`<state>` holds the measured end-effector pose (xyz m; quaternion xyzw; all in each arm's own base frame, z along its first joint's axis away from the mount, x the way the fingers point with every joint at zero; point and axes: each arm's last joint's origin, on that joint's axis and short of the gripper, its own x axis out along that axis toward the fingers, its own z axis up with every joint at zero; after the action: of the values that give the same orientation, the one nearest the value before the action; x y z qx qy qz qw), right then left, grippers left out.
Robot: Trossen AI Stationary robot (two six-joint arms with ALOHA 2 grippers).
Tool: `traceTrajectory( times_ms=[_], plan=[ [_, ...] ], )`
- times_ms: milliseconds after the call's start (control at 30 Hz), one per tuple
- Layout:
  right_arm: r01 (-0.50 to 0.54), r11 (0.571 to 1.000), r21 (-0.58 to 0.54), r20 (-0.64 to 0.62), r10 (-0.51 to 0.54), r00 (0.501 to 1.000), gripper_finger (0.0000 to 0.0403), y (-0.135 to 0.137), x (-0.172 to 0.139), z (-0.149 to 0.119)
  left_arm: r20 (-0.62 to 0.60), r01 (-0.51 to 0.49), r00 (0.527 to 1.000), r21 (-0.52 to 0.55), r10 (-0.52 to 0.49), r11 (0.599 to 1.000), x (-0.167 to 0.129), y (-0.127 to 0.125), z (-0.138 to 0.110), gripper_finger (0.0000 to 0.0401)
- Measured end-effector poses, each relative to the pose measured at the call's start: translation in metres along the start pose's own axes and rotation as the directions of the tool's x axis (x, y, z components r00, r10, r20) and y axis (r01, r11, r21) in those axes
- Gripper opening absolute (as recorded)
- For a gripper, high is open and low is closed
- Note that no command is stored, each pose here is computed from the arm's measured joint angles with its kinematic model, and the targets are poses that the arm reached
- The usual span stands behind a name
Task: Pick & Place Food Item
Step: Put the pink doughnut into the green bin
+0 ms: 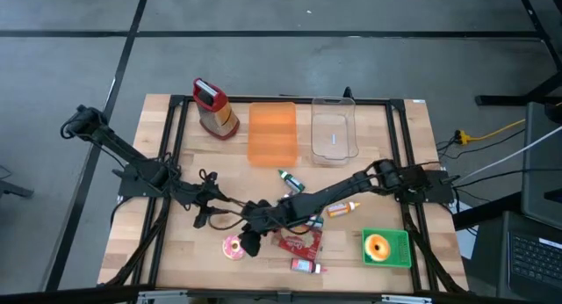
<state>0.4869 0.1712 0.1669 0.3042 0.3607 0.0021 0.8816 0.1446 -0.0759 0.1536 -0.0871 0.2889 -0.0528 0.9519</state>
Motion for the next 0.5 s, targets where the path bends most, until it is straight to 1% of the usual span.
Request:
traceTrajectory(
  times_ms=[100, 233, 333, 500],
  plan=[
    [0.04, 0.999, -0.002, -0.066, -0.04, 0.997, 0.0156, -0.002, 0.014, -0.002, 0.0, 0.0, 1.0, 0.002, 0.0, 1.0, 0.0, 0.0, 0.0, 0.0182],
    [0.063, 0.998, 0.022, -0.135, -0.059, 0.989, 0.0156, -0.007, 0.034, -0.011, 0.001, -0.002, 1.0, 0.018, 0.002, 1.0, 0.0, 0.0, 0.0, 0.0182],
    [0.062, 0.997, 0.043, -0.159, -0.055, 0.986, 0.0156, -0.011, 0.043, -0.015, 0.001, -0.003, 1.0, 0.02, 0.003, 1.0, 0.0, 0.0, 0.0, 0.0182],
    [0.073, 0.996, 0.055, -0.173, -0.062, 0.983, 0.0156, -0.016, 0.049, -0.018, -0.003, 0.003, 1.0, 0.02, -0.003, 1.0, 0.0, 0.0, 0.0, 0.0182]
  ],
)
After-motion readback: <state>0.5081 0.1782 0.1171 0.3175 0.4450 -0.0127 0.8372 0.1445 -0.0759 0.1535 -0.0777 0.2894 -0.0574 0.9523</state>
